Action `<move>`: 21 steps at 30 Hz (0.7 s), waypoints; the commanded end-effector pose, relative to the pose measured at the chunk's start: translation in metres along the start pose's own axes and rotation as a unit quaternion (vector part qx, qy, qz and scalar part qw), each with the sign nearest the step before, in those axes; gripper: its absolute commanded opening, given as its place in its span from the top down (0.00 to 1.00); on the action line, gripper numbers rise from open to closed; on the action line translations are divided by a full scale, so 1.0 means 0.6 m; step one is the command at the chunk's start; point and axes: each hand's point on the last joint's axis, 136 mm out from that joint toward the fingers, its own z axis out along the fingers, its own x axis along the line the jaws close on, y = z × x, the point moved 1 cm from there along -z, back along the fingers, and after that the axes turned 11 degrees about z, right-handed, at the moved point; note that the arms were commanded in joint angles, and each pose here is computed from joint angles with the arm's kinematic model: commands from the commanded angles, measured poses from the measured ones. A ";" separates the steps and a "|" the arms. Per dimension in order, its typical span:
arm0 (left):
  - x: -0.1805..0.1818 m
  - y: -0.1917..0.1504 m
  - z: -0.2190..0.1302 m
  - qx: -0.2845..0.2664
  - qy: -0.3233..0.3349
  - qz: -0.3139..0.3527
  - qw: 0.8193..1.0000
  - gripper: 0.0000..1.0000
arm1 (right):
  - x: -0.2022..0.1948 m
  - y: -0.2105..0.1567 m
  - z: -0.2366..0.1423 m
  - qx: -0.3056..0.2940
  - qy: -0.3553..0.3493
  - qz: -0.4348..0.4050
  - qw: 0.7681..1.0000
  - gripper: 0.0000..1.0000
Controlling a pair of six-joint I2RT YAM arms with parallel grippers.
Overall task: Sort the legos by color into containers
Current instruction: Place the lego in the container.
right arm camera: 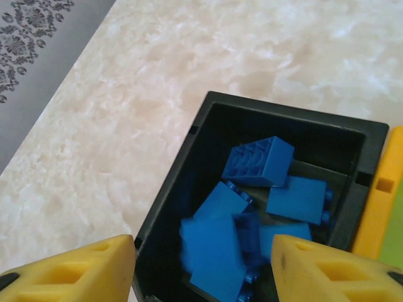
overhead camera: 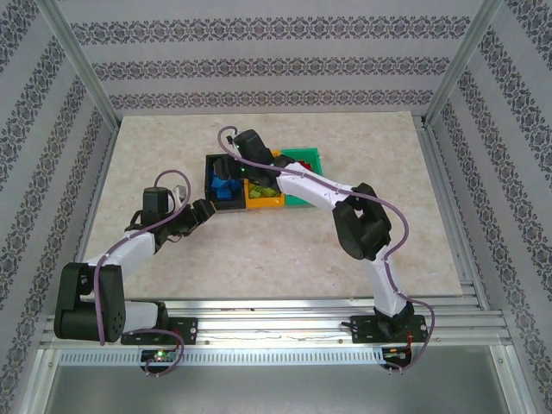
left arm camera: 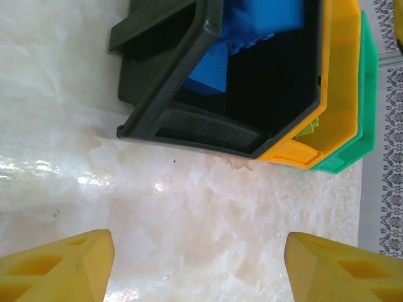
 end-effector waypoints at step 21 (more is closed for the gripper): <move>0.072 0.148 -0.095 -0.171 0.119 0.052 0.977 0.26 | -0.309 -0.026 -0.410 -0.180 -0.218 -0.004 0.959 0.36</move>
